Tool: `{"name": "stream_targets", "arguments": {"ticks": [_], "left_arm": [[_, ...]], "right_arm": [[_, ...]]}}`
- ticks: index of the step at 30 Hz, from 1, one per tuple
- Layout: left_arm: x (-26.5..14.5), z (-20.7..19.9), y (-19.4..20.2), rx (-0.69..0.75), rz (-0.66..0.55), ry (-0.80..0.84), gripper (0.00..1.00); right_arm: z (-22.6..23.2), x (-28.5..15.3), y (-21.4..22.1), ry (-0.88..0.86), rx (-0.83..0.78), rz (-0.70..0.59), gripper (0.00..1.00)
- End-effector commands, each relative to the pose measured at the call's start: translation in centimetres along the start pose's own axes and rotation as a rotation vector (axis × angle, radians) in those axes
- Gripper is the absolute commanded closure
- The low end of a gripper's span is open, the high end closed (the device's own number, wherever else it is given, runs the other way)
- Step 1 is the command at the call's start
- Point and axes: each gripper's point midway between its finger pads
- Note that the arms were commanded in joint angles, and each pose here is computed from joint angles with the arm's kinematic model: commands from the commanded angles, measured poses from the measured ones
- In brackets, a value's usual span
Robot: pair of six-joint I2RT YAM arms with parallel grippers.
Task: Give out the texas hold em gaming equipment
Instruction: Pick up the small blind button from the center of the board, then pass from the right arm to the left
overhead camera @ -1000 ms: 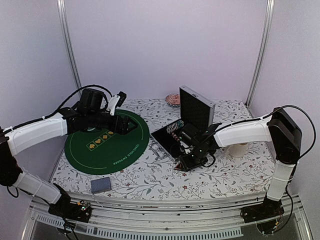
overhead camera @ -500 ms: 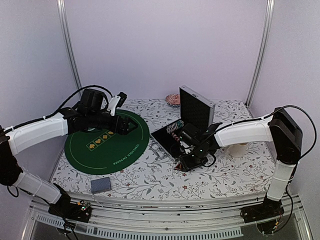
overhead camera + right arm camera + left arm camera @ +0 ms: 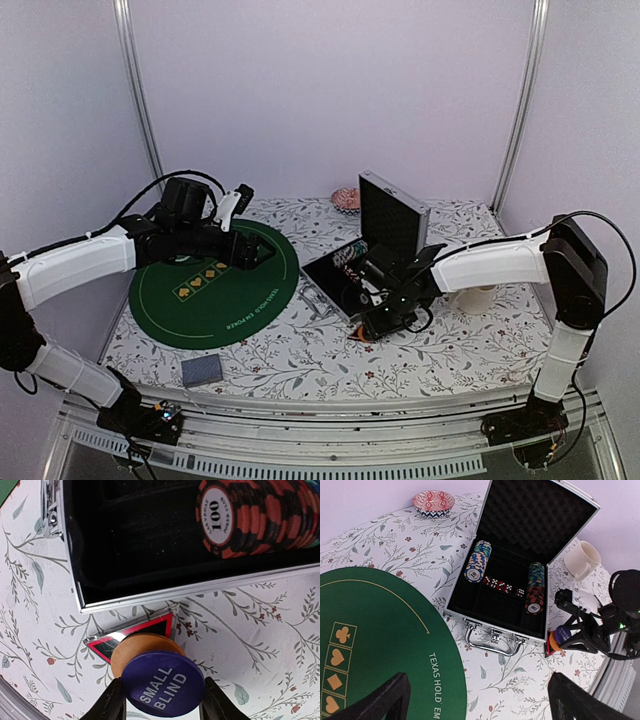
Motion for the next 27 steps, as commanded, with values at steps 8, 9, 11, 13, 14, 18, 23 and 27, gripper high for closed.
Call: {"name": "stream_targets", "arguments": {"ticks": [8,9,11,13,14,18,23,27], "left_arm": [[0.6,-0.1,0.7,0.003,0.015,0.004,0.02],[0.6,-0.1,0.8,0.004,0.016,0.004,0.02],[0.7,-0.1,0.8,0.005,0.019,0.006,0.02],[0.6,-0.3,0.8,0.006,0.019,0.018,0.02],[0.7,-0.5,0.9,0.006,0.024,0.032,0.02],[0.3,-3.1,0.6,0.024,0.025,0.162,0.05],[-2.9,-11.2,1.2,0.106,0.012,0.616,0.12],[-5.6,-14.5,1.7,0.158,-0.001,0.799,0.15]], "right_arm": [[0.6,-6.7,-4.3,-0.002,-0.051,-0.21,0.6],[0.8,-7.8,-4.9,-0.009,-0.065,-0.248,0.6],[1.4,-9.4,-5.9,-0.026,-0.084,-0.321,0.59],[2.3,-11.3,-7.0,-0.048,-0.119,-0.4,0.6],[3.0,-12.4,-7.6,-0.061,-0.141,-0.449,0.6],[6.8,-15.0,-8.4,-0.091,-0.277,-0.618,0.61],[12.1,-18.0,-8.9,-0.063,-0.499,-0.824,0.61],[13.5,-19.5,-9.6,-0.045,-0.566,-0.914,0.61]]}}
Point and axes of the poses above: each gripper's point midway between its finger pads, its own x axis out along the fingers, its own z axis along the line the jaws close on, y = z × x, and after that the axes turned 5 degrees about -x, right-handed
